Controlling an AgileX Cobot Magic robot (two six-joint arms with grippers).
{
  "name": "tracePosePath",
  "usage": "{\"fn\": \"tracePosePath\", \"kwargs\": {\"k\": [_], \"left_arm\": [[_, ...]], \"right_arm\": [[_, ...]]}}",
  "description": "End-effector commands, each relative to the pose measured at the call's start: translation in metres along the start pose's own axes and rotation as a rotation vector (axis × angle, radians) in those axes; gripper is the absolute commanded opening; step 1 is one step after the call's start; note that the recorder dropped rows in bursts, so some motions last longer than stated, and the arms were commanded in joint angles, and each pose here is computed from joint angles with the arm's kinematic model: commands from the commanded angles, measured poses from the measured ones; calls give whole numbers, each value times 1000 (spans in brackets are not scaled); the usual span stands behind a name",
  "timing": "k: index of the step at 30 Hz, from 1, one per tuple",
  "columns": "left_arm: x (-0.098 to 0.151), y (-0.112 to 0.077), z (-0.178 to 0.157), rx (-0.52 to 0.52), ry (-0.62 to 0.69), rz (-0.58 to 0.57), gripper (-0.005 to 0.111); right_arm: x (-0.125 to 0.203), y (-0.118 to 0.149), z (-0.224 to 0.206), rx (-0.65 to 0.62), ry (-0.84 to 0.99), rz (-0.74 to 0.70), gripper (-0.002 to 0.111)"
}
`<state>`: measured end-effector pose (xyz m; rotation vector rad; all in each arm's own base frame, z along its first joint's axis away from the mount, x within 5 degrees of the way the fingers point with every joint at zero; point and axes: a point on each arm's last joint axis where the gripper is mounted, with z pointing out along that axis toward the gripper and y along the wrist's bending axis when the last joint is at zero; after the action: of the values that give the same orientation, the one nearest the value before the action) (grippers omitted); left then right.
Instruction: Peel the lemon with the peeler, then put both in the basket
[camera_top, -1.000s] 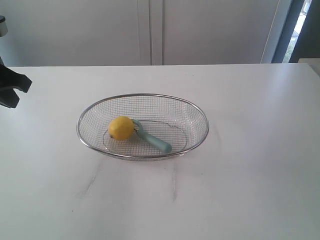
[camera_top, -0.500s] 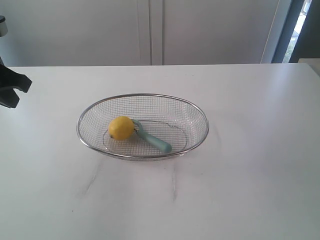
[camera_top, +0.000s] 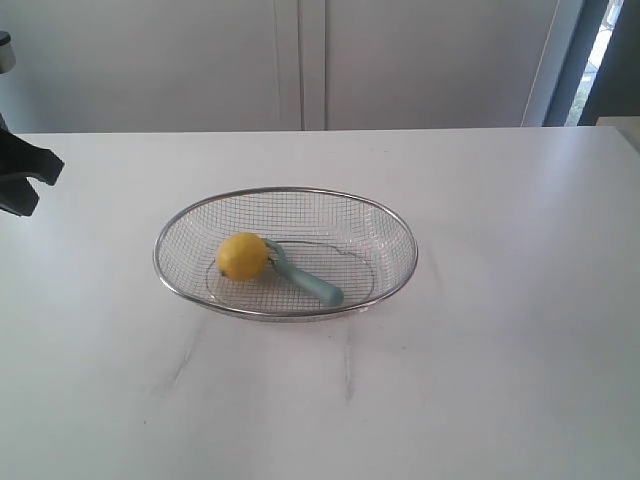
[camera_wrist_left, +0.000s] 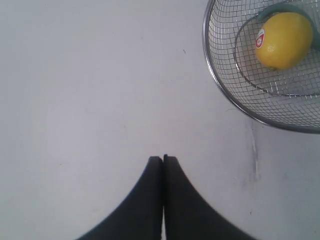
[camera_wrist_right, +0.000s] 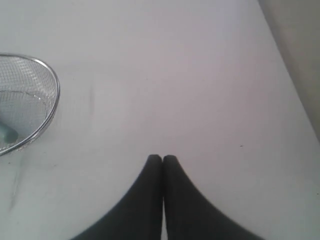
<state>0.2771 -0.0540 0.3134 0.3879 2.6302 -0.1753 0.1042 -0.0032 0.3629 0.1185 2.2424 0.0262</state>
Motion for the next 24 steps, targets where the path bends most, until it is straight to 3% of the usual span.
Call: {"fn": "tracePosePath", "kwargs": {"k": [1, 14, 18, 24], "left_arm": [[3, 0, -3, 0, 10, 0, 0], [3, 0, -3, 0, 10, 3, 0], [3, 0, -3, 0, 10, 3, 0], [3, 0, -3, 0, 10, 3, 0]], "right_arm": [[17, -3, -6, 10, -133, -16, 0], [80, -7, -21, -5, -433, -13, 0], [102, -9, -20, -5, -442, -13, 0], [104, -8, -21, -10, -445, -9, 0]]}}
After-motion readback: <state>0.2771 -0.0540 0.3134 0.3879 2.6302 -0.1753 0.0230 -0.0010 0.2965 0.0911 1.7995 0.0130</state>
